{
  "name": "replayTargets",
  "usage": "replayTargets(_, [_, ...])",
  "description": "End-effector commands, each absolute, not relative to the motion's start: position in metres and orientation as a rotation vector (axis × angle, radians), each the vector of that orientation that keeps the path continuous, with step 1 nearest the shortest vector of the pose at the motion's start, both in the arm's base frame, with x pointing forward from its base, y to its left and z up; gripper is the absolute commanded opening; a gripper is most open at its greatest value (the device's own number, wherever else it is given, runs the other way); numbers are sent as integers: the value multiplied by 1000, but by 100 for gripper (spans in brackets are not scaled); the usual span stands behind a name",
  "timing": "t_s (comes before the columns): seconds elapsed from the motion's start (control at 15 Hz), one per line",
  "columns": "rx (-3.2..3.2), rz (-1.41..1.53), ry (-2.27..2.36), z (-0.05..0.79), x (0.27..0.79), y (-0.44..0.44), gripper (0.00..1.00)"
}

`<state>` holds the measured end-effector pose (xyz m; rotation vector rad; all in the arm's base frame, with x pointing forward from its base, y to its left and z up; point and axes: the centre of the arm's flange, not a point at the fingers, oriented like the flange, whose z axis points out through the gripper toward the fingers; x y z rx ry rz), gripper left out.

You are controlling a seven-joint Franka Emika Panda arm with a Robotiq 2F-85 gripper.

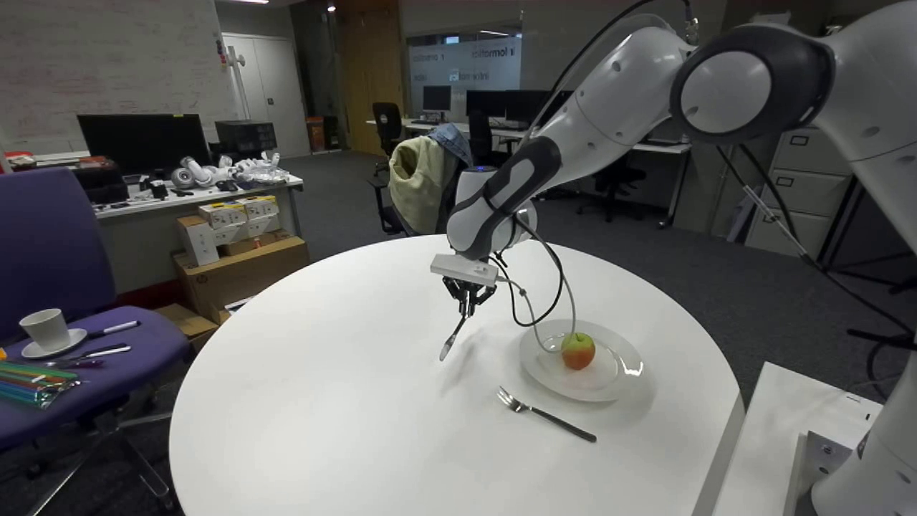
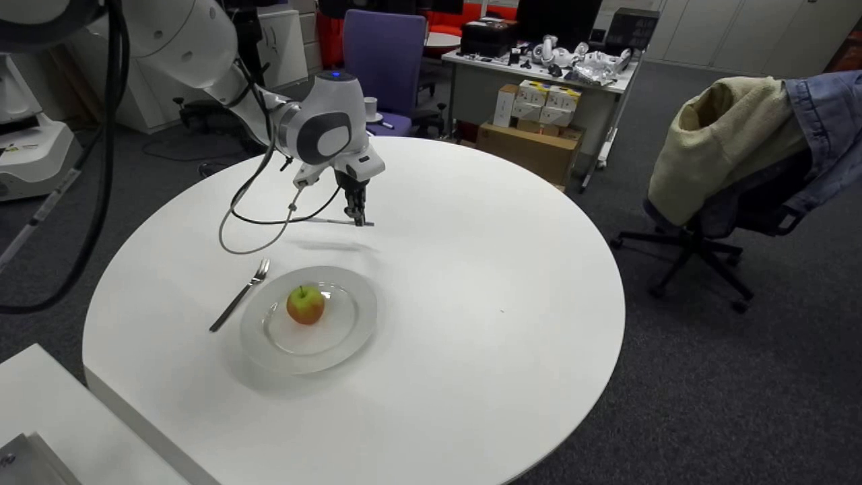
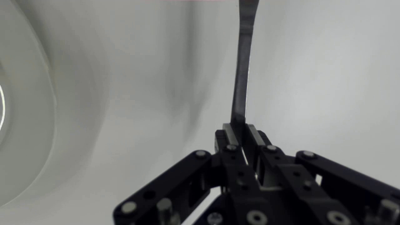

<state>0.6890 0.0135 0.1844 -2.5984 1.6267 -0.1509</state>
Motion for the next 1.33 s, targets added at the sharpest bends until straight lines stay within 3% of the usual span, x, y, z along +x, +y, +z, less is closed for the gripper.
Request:
replayTargets(0.0, [-2479,-152,1725,211,670,-13,3])
replayTargets(1.27, [-1624,-183,2468,241,569,-117,3])
